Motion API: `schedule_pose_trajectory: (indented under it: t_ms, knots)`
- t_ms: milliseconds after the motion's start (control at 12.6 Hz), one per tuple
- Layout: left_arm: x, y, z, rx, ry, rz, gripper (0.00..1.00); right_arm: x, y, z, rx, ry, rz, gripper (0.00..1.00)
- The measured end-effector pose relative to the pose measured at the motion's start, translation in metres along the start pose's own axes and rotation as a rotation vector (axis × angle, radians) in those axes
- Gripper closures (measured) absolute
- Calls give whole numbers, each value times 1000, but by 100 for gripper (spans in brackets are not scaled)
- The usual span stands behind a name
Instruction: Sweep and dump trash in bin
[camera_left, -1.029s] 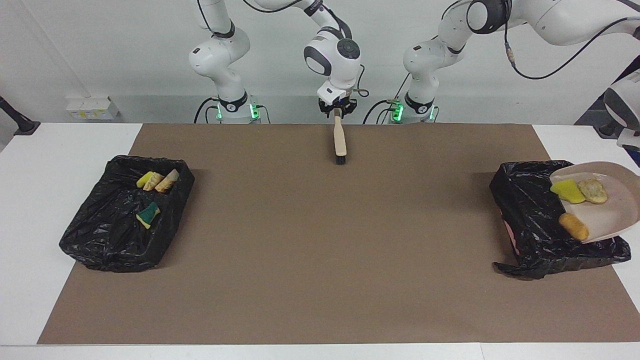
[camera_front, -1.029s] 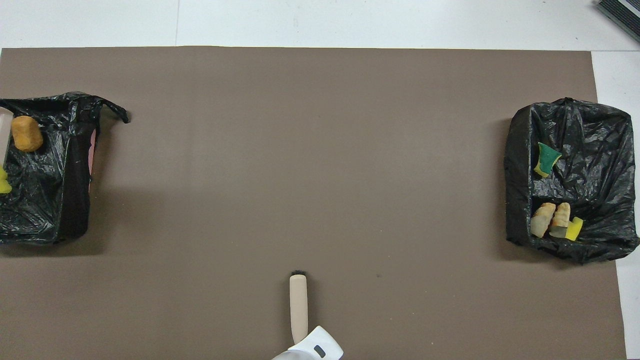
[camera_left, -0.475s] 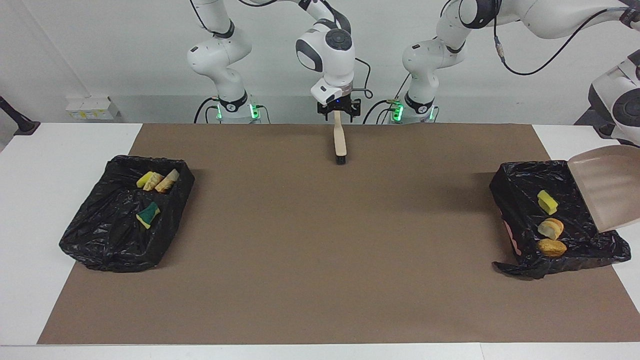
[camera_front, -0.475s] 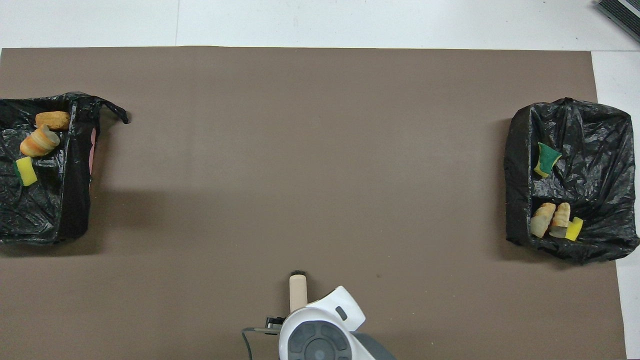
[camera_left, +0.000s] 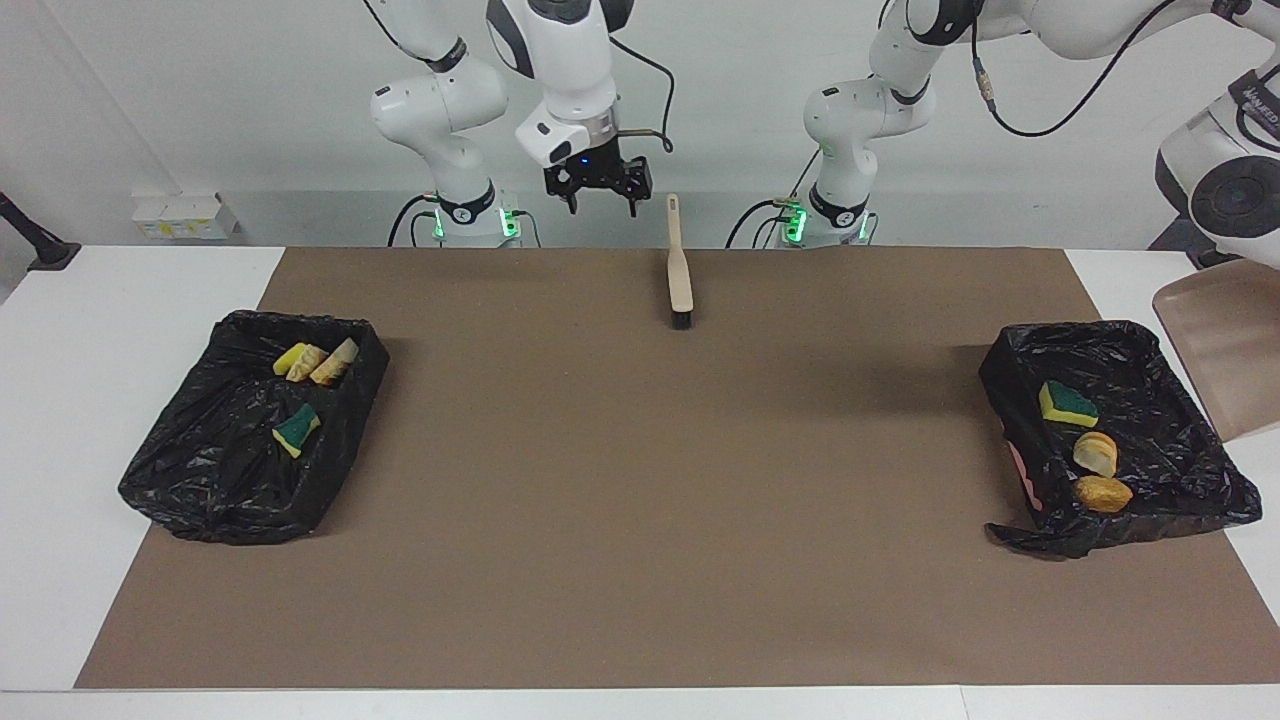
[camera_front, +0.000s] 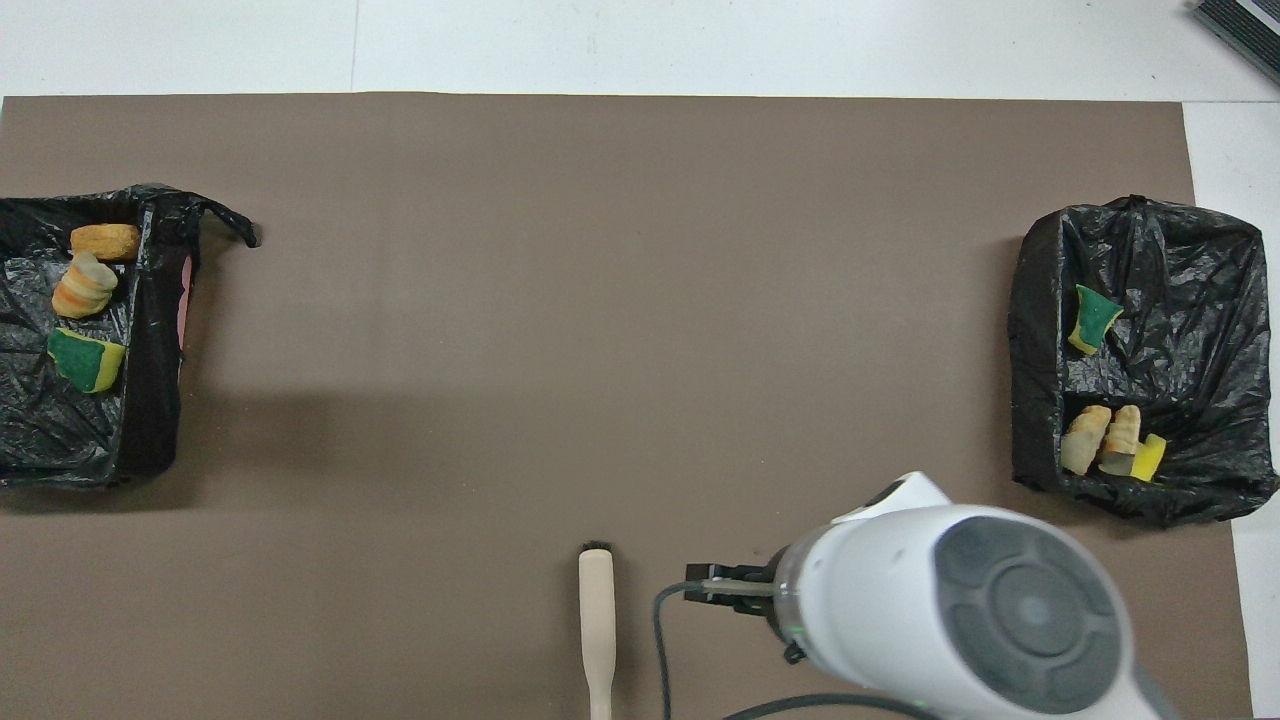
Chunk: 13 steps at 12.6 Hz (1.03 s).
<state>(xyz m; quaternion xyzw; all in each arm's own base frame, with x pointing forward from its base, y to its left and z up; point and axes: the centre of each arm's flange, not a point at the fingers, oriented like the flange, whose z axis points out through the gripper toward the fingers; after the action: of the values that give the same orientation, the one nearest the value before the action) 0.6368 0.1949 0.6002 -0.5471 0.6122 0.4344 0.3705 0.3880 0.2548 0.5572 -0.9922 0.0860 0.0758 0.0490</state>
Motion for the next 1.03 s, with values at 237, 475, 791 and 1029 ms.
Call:
schedule_pose_trajectory:
  t_ms: [237,475,791,1029]
  knots:
    - [6,2,-9,-17,-41,-8,68,31,48,-53,13,38,29,0]
    - [9,6,-18,-7,-37,3,68,52,83,-87,-7,118,63,0]
    - [17,17,-50,8,199,-29,68,92,123,-116,-36,180,96,0]
    - [43,12,-73,19,432,-131,68,112,133,-127,-64,211,118,0]
